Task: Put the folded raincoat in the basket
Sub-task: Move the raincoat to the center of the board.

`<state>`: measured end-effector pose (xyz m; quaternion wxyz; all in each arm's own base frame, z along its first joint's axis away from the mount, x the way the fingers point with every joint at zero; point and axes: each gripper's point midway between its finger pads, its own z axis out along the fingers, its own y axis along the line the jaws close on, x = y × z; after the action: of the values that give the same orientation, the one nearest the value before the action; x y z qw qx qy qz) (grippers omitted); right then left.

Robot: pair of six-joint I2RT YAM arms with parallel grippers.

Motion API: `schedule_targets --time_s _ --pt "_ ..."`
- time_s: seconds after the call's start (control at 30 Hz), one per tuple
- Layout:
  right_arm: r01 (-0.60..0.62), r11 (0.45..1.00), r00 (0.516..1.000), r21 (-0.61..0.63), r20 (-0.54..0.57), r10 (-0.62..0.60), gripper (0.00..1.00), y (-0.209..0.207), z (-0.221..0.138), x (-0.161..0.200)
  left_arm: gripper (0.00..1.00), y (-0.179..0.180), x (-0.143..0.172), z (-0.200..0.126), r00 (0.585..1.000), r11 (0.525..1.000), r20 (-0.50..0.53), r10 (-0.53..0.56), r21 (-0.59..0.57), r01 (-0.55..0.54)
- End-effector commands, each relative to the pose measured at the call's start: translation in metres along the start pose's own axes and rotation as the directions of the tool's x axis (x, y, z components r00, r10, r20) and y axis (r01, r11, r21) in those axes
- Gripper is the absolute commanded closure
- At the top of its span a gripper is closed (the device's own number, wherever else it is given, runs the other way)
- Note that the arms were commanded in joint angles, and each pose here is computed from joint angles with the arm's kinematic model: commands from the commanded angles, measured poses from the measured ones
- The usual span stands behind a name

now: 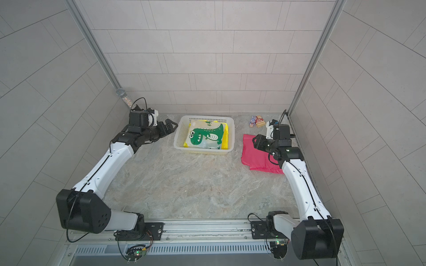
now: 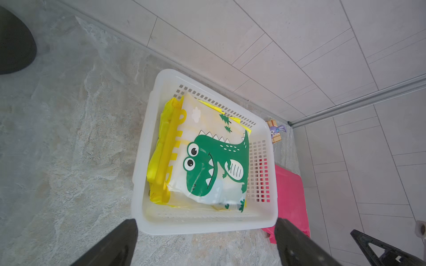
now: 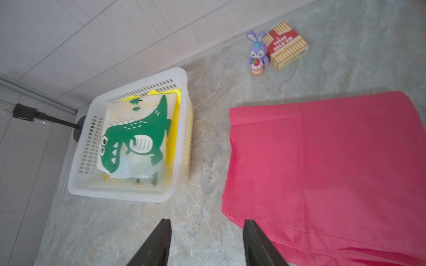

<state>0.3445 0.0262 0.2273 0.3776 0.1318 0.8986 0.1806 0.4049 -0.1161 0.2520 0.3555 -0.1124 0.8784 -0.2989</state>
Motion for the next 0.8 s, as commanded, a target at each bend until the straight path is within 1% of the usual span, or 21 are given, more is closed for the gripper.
schedule_targets --time_s 0.0,0.07,0.13,0.2,0.3,0.47,0.53,0.77 --pt "-0.036 0.996 0.992 0.078 -0.115 0.045 0.45 -0.027 0.015 0.024 0.0 0.015 0.022 0.001 0.998 0.998 -0.049 -0.042 -0.041 0.04" --pt "-0.049 0.992 0.986 0.112 -0.155 0.067 0.44 -0.037 0.027 0.032 0.01 0.018 0.027 -0.002 0.999 0.999 -0.026 -0.044 -0.028 0.043" --pt "-0.064 0.986 0.977 0.152 -0.19 0.092 0.44 -0.047 0.038 0.04 0.02 0.027 0.036 -0.004 0.995 0.993 -0.017 -0.103 -0.055 0.102" --pt "-0.066 0.979 0.97 0.191 -0.218 0.108 0.44 -0.056 0.046 0.046 0.02 0.032 0.047 -0.003 0.987 0.987 -0.04 -0.154 -0.059 0.152" --pt "-0.05 0.96 0.965 0.274 -0.234 0.117 0.44 -0.073 0.048 0.05 0.02 0.032 0.062 0.0 0.986 0.989 -0.088 -0.144 -0.037 0.141" --pt "0.008 0.921 0.975 0.389 -0.206 0.078 0.44 -0.092 0.044 0.045 0.0 0.043 0.074 -0.002 0.984 0.989 -0.112 -0.136 -0.081 0.128" --pt "0.031 0.903 0.976 0.428 -0.209 0.065 0.45 -0.1 0.046 0.044 0.0 0.041 0.077 -0.001 0.983 0.99 -0.128 -0.128 -0.067 0.12" --pt "0.107 0.866 0.961 0.488 -0.274 0.035 0.47 -0.109 0.07 0.048 0.0 0.046 0.094 0.008 0.975 0.99 -0.175 -0.136 -0.061 0.127"
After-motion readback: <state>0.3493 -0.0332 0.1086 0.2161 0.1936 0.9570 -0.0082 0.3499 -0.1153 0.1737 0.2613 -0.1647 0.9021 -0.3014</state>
